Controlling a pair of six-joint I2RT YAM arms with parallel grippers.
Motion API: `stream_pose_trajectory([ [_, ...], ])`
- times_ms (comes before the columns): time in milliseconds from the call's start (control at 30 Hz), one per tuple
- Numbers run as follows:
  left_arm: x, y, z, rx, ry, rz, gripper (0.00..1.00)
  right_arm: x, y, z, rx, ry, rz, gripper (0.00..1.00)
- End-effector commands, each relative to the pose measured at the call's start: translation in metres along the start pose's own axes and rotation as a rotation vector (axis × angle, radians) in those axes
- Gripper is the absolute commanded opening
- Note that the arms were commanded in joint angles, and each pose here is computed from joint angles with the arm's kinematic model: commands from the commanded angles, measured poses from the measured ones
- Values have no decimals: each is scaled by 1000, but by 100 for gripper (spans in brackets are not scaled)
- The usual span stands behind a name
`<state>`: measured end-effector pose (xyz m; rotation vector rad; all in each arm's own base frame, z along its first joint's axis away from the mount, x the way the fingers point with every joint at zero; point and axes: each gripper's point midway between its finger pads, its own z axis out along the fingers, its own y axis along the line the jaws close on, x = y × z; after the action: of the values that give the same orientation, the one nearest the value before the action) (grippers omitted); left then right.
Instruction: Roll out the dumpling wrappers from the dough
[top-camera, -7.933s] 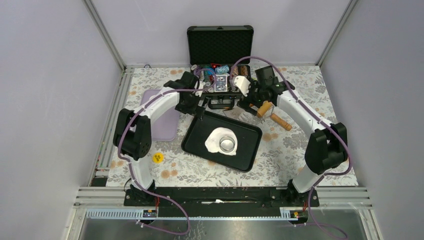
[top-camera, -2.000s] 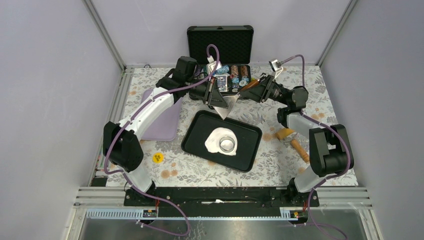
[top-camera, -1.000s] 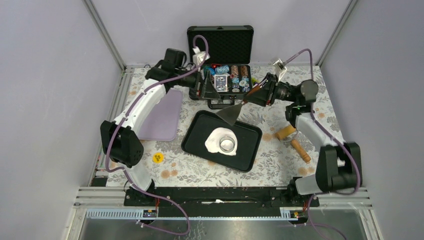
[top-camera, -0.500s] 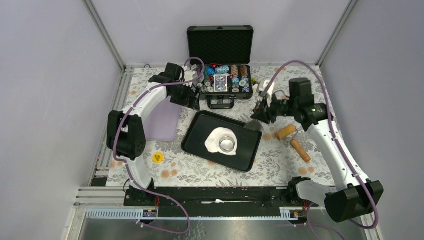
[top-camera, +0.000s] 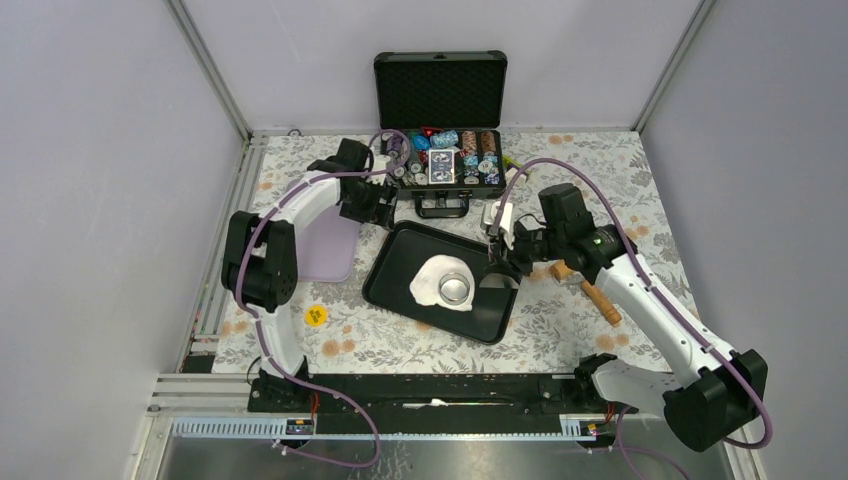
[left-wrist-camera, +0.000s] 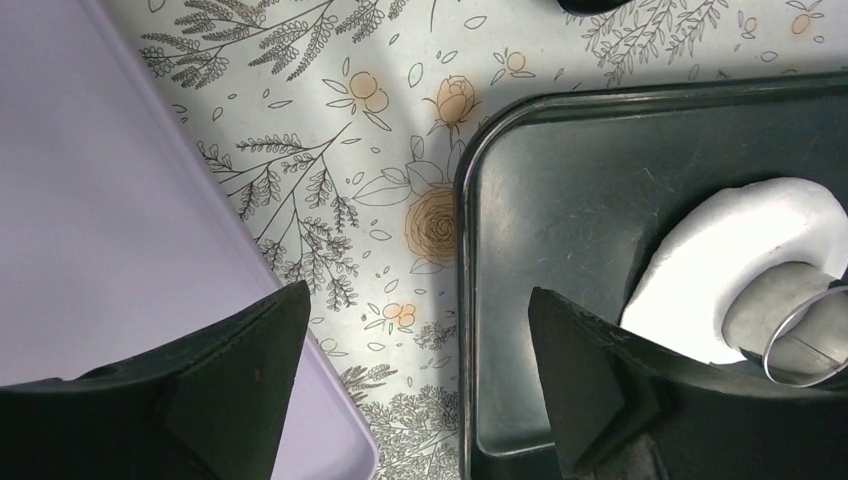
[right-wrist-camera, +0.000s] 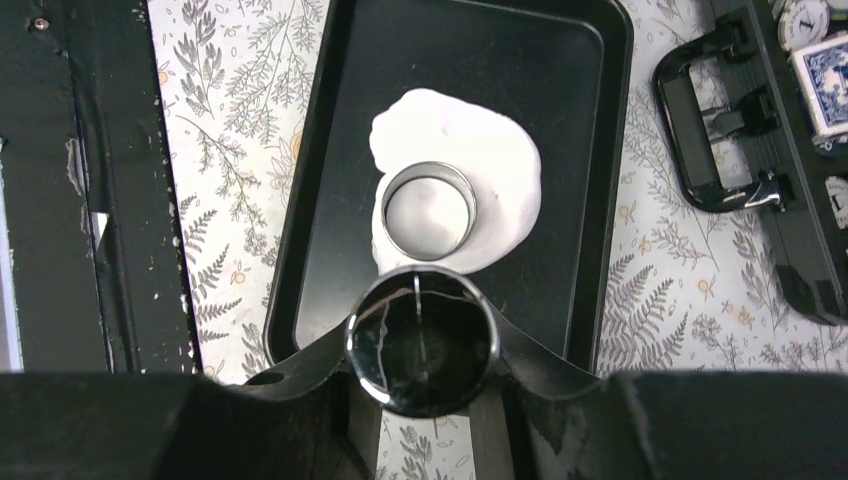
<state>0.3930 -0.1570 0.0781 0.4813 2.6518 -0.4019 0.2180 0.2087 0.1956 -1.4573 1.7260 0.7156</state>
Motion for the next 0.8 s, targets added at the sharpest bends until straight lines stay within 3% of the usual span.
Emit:
stream_pose_trajectory([
  [0, -1, -2, 12, 13, -7, -40, 83, -14, -5, 11, 25, -43, -40, 0],
  [767, 20, -20, 49, 12, 85, -41, 65, 11, -4, 49, 24, -37, 7, 0],
])
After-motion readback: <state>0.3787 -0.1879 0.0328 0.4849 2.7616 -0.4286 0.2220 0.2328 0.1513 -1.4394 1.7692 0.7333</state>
